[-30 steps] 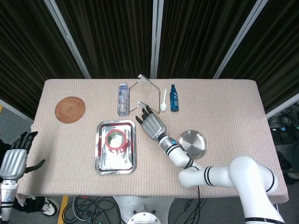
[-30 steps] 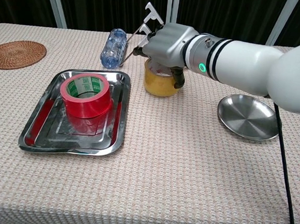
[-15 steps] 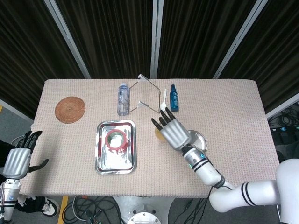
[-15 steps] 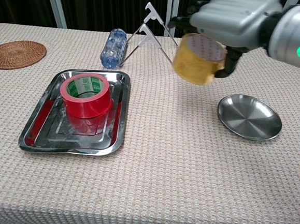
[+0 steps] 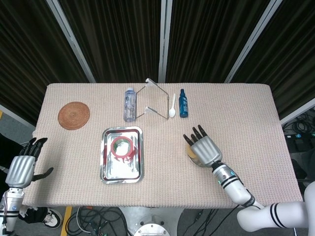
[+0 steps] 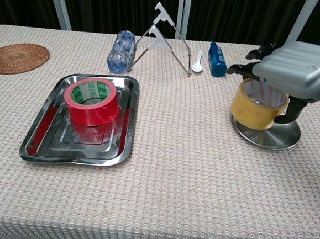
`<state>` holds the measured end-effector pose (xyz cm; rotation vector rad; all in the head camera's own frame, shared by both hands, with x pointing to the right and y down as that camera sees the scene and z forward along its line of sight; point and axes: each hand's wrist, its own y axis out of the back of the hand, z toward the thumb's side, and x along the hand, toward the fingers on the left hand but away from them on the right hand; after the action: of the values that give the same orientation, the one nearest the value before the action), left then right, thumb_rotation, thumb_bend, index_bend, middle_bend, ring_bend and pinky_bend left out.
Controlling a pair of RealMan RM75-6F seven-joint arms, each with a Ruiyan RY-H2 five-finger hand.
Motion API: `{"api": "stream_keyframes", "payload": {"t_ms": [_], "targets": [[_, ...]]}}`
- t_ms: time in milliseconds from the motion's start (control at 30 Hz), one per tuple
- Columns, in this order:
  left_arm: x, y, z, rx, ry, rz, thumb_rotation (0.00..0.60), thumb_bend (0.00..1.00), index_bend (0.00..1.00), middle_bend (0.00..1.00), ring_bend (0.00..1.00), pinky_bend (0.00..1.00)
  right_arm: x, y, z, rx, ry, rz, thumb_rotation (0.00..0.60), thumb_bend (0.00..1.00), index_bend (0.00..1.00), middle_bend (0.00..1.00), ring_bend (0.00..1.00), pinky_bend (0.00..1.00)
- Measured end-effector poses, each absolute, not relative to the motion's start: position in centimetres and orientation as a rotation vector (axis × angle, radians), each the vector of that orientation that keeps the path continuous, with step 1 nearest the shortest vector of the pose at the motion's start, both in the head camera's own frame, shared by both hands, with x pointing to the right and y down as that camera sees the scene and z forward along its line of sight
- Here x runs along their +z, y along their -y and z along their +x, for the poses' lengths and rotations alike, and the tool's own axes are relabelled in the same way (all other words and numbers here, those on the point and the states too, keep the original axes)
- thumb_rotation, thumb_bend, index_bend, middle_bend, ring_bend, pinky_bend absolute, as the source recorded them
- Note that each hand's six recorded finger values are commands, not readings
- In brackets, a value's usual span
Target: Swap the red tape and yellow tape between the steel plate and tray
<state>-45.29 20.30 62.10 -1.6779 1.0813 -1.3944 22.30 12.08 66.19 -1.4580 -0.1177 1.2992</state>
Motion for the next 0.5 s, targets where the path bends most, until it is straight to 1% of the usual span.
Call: {"api": "stream_keyframes", "payload": {"t_ms": [67, 167, 233, 267, 300, 333, 367, 400, 500], "targets": [[62.2, -20.3, -45.3, -1.395, -1.078, -1.680, 0.600, 0.15, 0.06, 0.08, 0.01, 0.20, 66.8, -12.3, 22.5, 1.312, 0.103, -1.462, 0.600, 0.14, 0.00, 0.40, 0.03, 0.00], [62.2, -20.4, -45.3, -1.396, -1.081, -1.680, 0.600, 0.15, 0.06, 0.08, 0.01, 0.20, 67.4, -12.5, 22.6, 1.329, 0.084, -1.467, 0.600, 0.11, 0.00, 0.35, 0.01, 0.00], [62.2, -20.4, -45.3, -1.397, -1.082, -1.681, 0.600, 0.15, 0.06, 0.08, 0.01, 0.20, 67.6, -12.6, 22.9, 1.345, 0.075, -1.461, 0.600, 0.07, 0.00, 0.26, 0.00, 0.00], [62.2, -20.4, -45.3, -1.397, -1.081, -1.683, 0.600, 0.15, 0.06, 0.08, 0.01, 0.20, 67.7, -12.6, 23.1, 1.359, 0.069, -1.457, 0.600, 0.05, 0.00, 0.21, 0.00, 0.00], [62.2, -20.4, -45.4, -1.398, -1.081, -1.685, 0.600, 0.15, 0.06, 0.08, 0.01, 0.20, 67.7, -12.6, 23.2, 1.372, 0.065, -1.455, 0.600, 0.02, 0.00, 0.12, 0.00, 0.00], [62.2, -20.4, -45.4, -1.399, -1.080, -1.685, 0.600, 0.15, 0.06, 0.08, 0.01, 0.20, 67.7, -12.6, 23.4, 1.386, 0.063, -1.455, 0.600, 0.00, 0.00, 0.06, 0.00, 0.00], [62.1, -20.4, -45.4, -1.399, -1.080, -1.684, 0.600, 0.15, 0.06, 0.08, 0.01, 0.20, 67.6, -12.6, 23.6, 1.403, 0.066, -1.459, 0.600, 0.00, 0.00, 0.03, 0.00, 0.00], [62.1, -20.4, -45.4, -1.398, -1.082, -1.683, 0.600, 0.15, 0.06, 0.08, 0.01, 0.20, 67.5, -12.6, 23.7, 1.408, 0.069, -1.460, 0.600, 0.00, 0.00, 0.01, 0.00, 0.00], [61.9, -20.3, -45.5, -1.394, -1.088, -1.677, 0.600, 0.15, 0.06, 0.08, 0.01, 0.20, 66.5, -12.5, 24.1, 1.408, 0.105, -1.465, 0.600, 0.00, 0.00, 0.00, 0.00, 0.00]]}}
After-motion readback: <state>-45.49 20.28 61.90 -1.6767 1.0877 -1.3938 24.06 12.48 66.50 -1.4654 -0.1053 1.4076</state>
